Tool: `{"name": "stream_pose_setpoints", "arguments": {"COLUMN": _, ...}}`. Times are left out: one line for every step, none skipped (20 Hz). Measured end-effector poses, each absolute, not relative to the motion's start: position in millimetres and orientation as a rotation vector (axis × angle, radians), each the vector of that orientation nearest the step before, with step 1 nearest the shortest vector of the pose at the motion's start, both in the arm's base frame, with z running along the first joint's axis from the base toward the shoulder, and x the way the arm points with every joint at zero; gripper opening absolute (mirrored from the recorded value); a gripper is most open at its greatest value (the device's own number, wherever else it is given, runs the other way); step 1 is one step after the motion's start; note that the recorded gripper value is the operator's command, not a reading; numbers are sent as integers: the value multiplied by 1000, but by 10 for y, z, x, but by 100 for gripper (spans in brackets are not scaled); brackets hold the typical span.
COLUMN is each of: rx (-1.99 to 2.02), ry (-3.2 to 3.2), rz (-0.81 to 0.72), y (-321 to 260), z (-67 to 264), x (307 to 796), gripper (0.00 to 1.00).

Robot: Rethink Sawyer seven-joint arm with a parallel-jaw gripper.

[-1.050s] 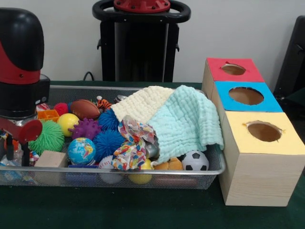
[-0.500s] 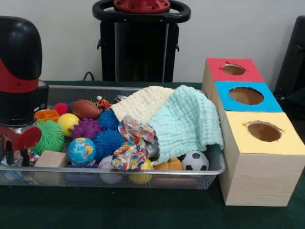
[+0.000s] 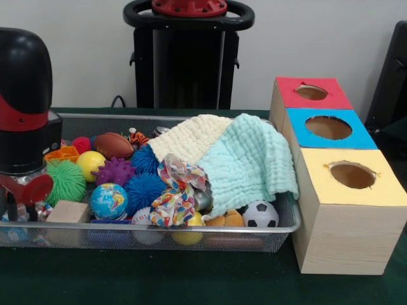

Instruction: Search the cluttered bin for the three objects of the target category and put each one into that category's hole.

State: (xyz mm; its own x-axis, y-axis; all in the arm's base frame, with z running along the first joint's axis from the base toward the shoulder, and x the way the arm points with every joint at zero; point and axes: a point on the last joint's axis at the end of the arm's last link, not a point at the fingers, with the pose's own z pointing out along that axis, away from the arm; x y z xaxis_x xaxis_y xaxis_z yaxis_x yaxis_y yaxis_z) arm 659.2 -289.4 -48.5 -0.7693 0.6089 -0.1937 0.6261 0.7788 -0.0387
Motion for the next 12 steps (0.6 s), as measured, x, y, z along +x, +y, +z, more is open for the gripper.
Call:
{"name": "stream_pose_setpoints", "arguments": {"rx": 981, "ry": 2801, "rz": -151, "y": -2895, "z": -487, "x": 6598, "gripper": 100}}
{"name": "stream_pose_setpoints", "arguments": {"rx": 981, "ry": 2802, "rz": -152, "y": -2895, "z": -489, "x": 6604, "gripper": 100}}
{"name": "stream_pose_setpoints", "arguments": {"rx": 982, "ry": 2804, "rz": -153, "y": -2897, "z": -489, "x": 6610, "gripper": 100}}
{"name": "stream_pose_setpoints", "arguments": {"rx": 985, "ry": 2808, "rz": -155, "y": -2901, "z": -487, "x": 6616, "gripper": 100}}
{"name": "stream_pose_setpoints", "arguments": {"rx": 987, "ry": 2811, "rz": -157, "y": -2904, "z": -485, "x": 6622, "gripper": 100}}
{"name": "stream_pose_setpoints", "arguments": {"rx": 988, "ry": 2813, "rz": -158, "y": -2905, "z": -486, "x": 6625, "gripper": 100}}
{"name": "stream_pose_setpoints", "arguments": {"rx": 989, "ry": 2814, "rz": -158, "y": -2905, "z": -490, "x": 6628, "gripper": 100}}
{"name": "stream_pose_setpoints", "arguments": {"rx": 989, "ry": 2814, "rz": -158, "y": -2905, "z": -492, "x": 6628, "gripper": 100}}
{"name": "stream_pose_setpoints", "arguments": {"rx": 989, "ry": 2814, "rz": -158, "y": -2905, "z": -494, "x": 6629, "gripper": 100}}
{"name": "stream_pose_setpoints", "arguments": {"rx": 989, "ry": 2814, "rz": -158, "y": -2904, "z": -496, "x": 6629, "gripper": 100}}
{"name": "stream_pose_setpoints", "arguments": {"rx": 989, "ry": 2814, "rz": -158, "y": -2904, "z": -497, "x": 6629, "gripper": 100}}
{"name": "stream_pose_setpoints", "arguments": {"rx": 989, "ry": 2814, "rz": -158, "y": -2905, "z": -497, "x": 6629, "gripper": 100}}
